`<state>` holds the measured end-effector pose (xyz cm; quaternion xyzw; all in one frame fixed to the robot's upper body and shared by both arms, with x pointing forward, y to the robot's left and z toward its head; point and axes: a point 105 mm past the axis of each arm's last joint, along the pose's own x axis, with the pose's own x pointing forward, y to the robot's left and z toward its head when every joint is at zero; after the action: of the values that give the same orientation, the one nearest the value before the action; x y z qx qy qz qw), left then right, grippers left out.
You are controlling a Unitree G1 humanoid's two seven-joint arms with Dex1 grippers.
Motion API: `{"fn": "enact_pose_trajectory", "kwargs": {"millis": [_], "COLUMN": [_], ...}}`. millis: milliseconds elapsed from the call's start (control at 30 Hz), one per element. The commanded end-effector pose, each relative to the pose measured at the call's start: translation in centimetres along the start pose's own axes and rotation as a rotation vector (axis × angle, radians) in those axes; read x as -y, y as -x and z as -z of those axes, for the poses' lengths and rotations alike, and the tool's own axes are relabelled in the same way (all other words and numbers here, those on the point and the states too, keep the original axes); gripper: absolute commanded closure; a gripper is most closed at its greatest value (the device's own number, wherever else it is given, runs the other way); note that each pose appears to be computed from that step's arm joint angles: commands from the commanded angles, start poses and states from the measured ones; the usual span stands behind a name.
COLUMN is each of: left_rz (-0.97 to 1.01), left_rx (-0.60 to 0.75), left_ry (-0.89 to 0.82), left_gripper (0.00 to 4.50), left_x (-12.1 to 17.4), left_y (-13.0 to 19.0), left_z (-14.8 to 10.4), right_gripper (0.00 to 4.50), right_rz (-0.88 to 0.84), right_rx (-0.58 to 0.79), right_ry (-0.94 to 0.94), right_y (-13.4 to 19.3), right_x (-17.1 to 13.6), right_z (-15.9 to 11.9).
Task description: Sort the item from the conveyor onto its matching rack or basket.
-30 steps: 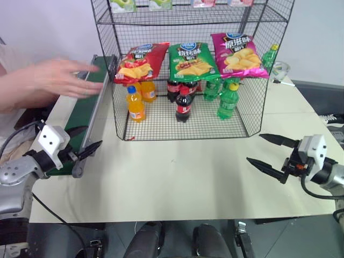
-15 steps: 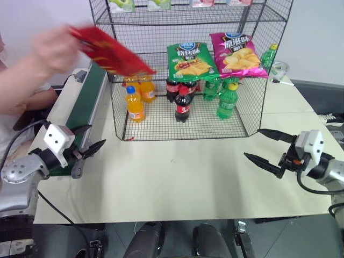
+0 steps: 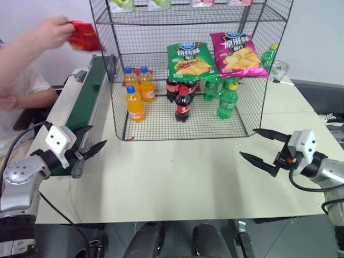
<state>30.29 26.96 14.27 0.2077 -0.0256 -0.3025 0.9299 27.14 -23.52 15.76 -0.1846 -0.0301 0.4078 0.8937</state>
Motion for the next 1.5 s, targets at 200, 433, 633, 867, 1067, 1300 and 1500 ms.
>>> {"fn": "enact_pose_trajectory", "kwargs": {"millis": [200, 433, 633, 867, 1067, 1300, 1500], "left_rz": [0.003, 0.005, -0.006, -0.039, -0.074, -0.048, -0.039], "left_rx": [0.010, 0.007, 0.010, 0.015, 0.004, 0.077, 0.057], "left_ry": [0.005, 0.008, 0.004, 0.003, 0.066, 0.070, 0.017], "left_gripper": [0.96, 0.96, 0.96, 0.96, 0.96, 0.96, 0.96], "left_x": [-0.3, 0.0, 0.0, -0.2, -0.7, -0.3, 0.8], "left_y": [0.0, 0.3, 0.5, 0.9, 1.3, 2.6, 3.1], "left_z": [-0.3, -0.1, -0.2, -0.2, -0.1, -1.0, -0.7], "right_gripper": [0.00, 0.00, 0.00, 0.00, 0.00, 0.00, 0.00], "right_rz": [0.021, 0.017, 0.009, 0.001, -0.005, -0.019, -0.059], "right_rx": [0.020, 0.010, 0.010, 0.008, 0.006, 0.016, 0.049], "right_ry": [0.058, 0.067, 0.070, 0.067, 0.059, 0.040, -0.011], "right_y": [0.0, 0.1, 0.0, 0.0, -0.2, -0.5, -1.0], "right_x": [0.5, 0.4, 0.4, 0.5, 0.5, 0.4, -0.4], "right_z": [-1.0, -0.9, -1.0, -1.0, -0.8, -0.9, -1.2]}}
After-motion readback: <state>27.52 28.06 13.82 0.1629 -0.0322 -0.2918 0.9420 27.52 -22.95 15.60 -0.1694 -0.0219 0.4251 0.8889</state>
